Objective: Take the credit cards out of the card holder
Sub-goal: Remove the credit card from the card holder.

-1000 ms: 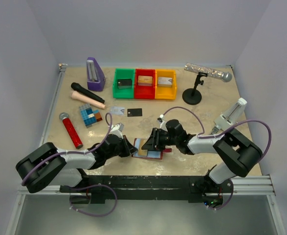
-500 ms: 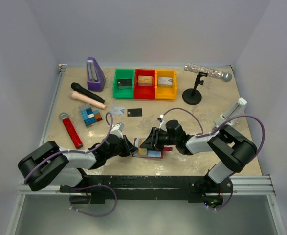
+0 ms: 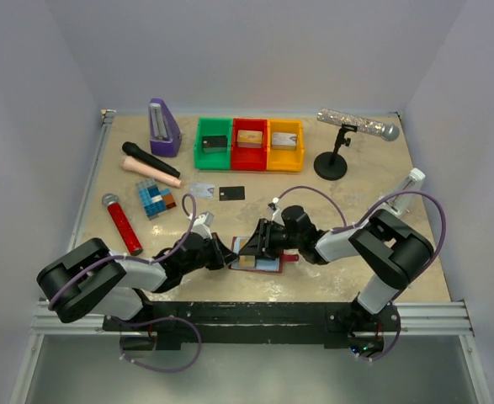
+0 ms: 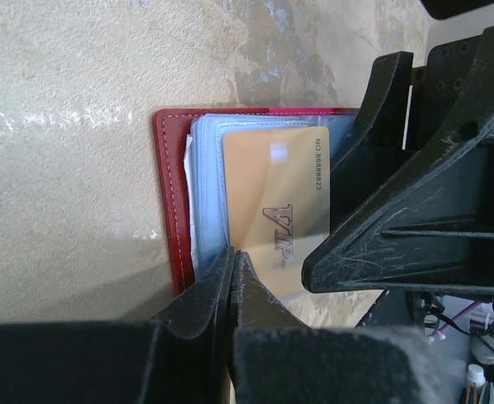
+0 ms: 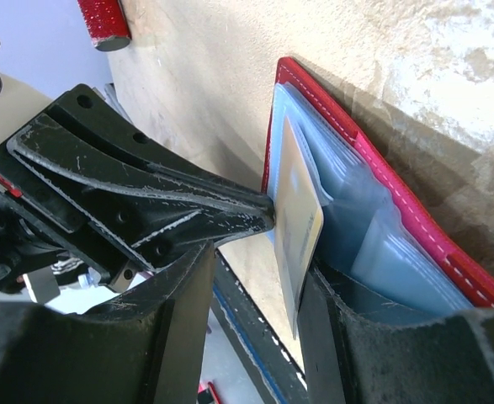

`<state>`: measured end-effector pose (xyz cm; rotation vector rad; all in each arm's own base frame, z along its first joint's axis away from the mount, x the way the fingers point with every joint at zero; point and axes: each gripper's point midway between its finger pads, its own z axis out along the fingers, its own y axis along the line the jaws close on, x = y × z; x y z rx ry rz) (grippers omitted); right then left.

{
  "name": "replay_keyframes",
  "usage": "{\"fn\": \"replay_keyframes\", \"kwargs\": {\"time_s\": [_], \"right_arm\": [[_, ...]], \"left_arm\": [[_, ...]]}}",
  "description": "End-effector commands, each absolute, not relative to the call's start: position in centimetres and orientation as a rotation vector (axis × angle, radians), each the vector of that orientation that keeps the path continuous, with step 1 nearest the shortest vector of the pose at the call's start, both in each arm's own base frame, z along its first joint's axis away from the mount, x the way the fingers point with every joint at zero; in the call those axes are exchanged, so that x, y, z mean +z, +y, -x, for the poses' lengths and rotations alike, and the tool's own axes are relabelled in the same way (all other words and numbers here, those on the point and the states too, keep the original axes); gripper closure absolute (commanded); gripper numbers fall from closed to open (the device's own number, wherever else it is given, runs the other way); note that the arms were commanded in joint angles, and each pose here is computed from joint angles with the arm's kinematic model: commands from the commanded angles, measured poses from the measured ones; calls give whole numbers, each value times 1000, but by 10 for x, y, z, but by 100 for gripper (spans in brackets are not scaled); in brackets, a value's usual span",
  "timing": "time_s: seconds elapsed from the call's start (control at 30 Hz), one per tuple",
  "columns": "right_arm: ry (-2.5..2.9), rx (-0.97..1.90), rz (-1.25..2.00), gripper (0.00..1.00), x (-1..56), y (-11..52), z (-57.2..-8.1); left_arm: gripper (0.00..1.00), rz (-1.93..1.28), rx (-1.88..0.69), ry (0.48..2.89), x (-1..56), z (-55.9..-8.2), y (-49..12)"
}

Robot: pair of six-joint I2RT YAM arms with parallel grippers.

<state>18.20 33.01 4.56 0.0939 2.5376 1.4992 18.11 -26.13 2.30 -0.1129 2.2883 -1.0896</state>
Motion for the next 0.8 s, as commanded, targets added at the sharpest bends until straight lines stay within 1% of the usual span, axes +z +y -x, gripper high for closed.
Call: {"fn": "replay_keyframes", "kwargs": {"time_s": [0.0, 0.33, 0.77], "right_arm": [[2442, 1595, -22, 54, 71, 350, -190], [2444, 1610, 2, 54, 72, 352, -185], [2497, 1499, 47, 56, 75, 337, -178]], "left_arm": [[100, 52, -1035, 2385, -2, -162, -249], [100, 73, -1015, 2385, -5, -162, -244], [100, 144, -904, 2423, -17, -164, -228]]}}
